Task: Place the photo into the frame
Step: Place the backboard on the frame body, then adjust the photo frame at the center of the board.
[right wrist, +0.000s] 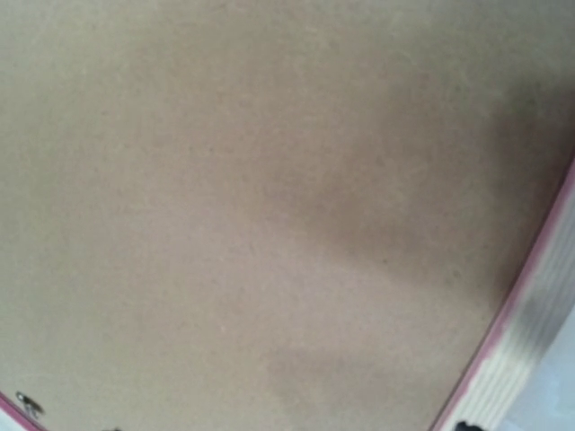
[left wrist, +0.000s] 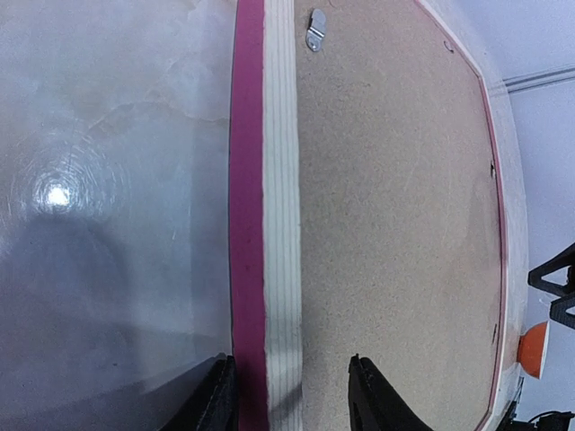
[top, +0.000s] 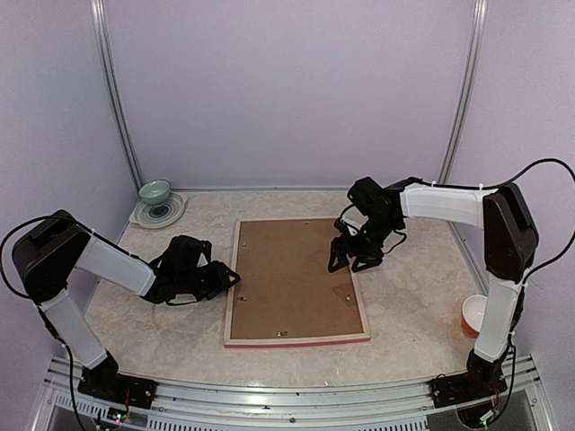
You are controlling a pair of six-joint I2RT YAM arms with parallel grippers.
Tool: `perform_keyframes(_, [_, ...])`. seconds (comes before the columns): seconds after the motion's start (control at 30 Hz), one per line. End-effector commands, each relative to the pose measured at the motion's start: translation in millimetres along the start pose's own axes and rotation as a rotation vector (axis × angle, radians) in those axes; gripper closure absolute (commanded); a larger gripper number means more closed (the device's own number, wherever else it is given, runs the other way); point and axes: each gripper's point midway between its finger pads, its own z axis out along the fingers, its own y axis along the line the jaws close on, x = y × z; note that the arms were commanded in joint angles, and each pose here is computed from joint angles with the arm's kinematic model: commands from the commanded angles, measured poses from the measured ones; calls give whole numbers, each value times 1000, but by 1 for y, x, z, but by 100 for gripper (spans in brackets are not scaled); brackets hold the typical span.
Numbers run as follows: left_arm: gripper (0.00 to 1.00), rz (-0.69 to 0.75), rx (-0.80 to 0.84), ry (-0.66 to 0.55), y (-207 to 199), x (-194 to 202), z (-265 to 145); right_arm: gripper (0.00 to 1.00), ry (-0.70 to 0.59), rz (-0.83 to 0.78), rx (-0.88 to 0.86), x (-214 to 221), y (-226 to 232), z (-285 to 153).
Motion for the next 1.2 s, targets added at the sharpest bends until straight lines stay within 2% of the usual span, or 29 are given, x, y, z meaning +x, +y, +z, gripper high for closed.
perform_keyframes(0.0, [57, -15, -54, 71, 21, 22, 3, 21, -46, -28, 18, -9, 6, -12])
perform_keyframes(0.4, [57, 60, -137, 25, 22, 13, -10, 18, -162, -27, 183, -26, -23, -17])
perform_keyframes(0.77, [56, 194, -211, 7, -3, 9, -18, 17, -157, -23, 225, -17, -37, -5])
perform_keyframes(1.17, [55, 261, -346, -4, 9, 4, -9, 17, -205, -28, 348, -39, -57, 0])
